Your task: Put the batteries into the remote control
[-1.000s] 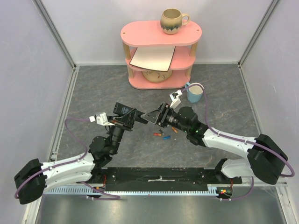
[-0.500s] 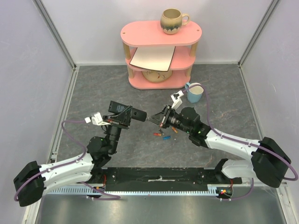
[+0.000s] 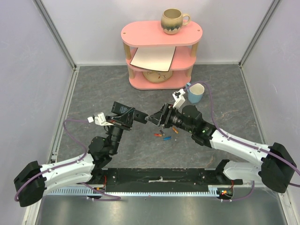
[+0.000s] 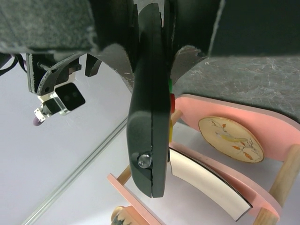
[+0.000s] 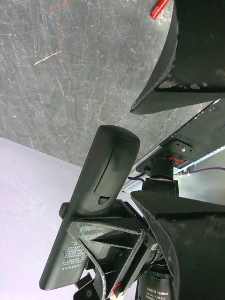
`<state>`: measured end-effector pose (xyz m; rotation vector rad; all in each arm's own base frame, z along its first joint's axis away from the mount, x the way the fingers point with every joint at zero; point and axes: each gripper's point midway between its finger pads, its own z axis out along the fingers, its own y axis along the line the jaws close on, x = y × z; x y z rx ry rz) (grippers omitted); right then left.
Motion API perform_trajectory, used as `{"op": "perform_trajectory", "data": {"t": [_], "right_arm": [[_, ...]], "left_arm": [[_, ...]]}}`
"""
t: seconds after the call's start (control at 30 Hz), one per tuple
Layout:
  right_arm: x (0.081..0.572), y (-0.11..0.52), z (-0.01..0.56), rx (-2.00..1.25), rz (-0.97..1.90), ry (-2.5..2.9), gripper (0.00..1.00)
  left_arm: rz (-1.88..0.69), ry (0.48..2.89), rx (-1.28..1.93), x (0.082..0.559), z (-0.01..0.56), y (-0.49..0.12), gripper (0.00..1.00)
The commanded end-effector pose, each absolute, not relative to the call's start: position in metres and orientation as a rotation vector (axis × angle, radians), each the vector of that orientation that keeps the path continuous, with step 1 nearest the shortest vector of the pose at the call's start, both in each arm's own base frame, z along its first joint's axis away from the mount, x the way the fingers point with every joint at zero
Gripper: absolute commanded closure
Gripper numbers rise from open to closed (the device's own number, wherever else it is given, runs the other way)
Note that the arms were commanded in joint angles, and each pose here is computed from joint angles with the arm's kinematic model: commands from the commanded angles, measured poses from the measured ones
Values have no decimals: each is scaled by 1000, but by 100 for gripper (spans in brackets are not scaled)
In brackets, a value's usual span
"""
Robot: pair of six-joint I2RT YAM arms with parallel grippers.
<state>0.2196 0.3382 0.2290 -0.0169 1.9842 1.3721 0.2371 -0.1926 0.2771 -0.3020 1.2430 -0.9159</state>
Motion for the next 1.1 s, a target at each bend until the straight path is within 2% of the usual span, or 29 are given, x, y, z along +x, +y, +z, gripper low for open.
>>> {"op": "perform_trajectory", "data": {"t": [0.0,0.17,0.37,0.83,1.07], "right_arm": [[223,339,248,-42,1356,1949,22],[225,350,248,-64,1379,1966,11],[228,357,249,-86,1377,1968,5],[233,352,232,-51,1303,2034,16],[235,349,229,-2,1293,2043,18]], "left_arm": [[-931,1197,-271,234,298,-196,98],[-960,1197,-248,233,301,-203,98],[-986,1219,-225,233,297,-214,98],[-989,1211,-204,234,302,-219,98],[-983,1208,-200,234,303,-219,98]]}}
